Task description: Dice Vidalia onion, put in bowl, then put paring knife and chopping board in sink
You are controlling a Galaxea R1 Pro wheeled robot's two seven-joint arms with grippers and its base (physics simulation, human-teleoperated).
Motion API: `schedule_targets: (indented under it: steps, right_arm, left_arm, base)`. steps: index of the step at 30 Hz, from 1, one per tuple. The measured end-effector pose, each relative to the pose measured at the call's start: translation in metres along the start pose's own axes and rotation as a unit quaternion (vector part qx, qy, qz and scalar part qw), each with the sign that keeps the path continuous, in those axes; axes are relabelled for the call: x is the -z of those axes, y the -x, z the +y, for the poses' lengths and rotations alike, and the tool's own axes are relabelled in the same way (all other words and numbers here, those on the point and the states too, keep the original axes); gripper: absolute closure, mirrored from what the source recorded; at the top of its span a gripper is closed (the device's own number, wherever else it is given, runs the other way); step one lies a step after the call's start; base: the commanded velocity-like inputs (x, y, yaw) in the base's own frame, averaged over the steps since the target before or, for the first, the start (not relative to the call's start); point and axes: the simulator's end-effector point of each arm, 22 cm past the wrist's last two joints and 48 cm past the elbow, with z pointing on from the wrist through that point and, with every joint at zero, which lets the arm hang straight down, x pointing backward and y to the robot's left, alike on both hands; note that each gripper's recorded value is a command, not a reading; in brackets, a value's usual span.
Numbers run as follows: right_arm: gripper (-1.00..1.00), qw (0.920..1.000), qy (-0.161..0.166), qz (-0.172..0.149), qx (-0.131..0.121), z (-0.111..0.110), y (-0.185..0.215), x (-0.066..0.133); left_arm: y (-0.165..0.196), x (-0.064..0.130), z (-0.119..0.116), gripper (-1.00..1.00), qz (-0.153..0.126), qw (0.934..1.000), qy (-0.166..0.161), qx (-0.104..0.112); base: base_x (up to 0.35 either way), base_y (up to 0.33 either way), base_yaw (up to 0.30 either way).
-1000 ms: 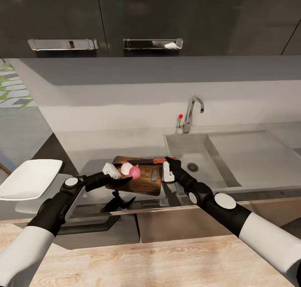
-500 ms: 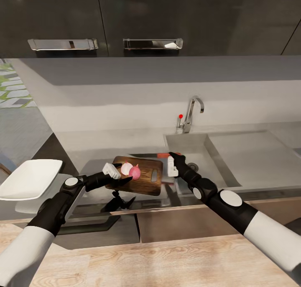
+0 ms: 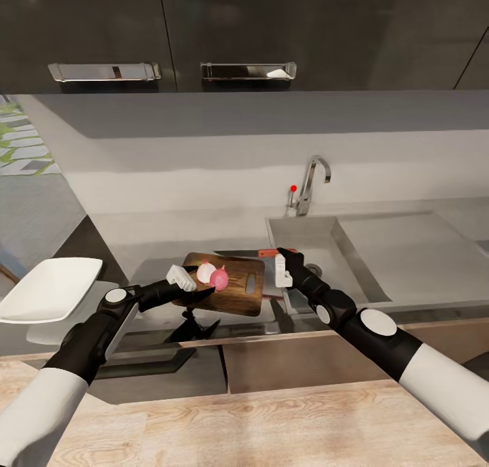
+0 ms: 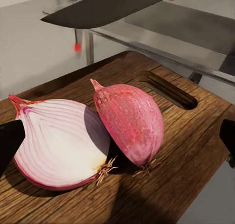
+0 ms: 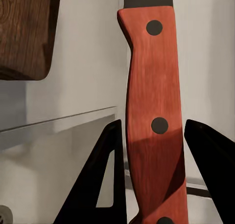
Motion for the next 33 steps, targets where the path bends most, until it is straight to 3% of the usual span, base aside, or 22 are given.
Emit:
schedule_targets:
  steps: [33]
  right_arm:
    - [1.00, 0.9997, 0.018, 0.001, 0.019, 0.018, -0.009, 0.007]
  left_arm:
    - [0.000, 0.000, 0.000, -1.00, 0.000, 1.0000, 0.000, 0.000]
  base:
    - [0.000, 0.000, 0.000]
